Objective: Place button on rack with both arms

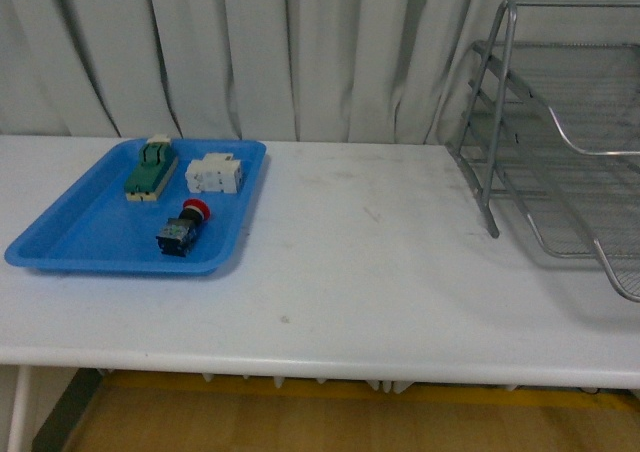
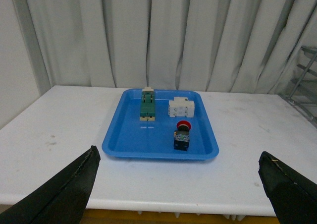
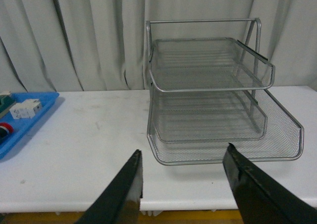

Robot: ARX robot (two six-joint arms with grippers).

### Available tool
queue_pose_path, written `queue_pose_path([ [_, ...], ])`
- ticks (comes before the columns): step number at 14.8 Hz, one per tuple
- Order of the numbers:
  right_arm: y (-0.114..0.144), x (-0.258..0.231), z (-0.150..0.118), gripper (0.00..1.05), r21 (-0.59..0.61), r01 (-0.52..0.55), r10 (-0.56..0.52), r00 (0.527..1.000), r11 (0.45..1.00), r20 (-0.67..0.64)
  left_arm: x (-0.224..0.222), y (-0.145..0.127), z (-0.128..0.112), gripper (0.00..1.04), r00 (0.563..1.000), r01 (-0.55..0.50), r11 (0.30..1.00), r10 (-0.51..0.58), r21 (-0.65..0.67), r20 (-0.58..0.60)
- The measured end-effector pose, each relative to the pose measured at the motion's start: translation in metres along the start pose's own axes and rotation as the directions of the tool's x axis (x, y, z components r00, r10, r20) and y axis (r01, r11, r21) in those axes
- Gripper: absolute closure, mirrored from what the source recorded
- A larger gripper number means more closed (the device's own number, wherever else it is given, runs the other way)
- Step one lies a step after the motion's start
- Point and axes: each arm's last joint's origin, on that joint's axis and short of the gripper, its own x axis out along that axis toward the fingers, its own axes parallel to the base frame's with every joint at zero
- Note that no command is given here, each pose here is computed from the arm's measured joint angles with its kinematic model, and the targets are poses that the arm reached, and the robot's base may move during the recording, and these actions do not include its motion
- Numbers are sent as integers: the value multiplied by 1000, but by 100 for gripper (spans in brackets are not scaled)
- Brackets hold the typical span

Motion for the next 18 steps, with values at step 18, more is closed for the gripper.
queue_pose_path([
  [18,0,0,0,6,0,0,0,1000,1000,0,289,-58,27,7,744,89,995,-92,-38,-661],
])
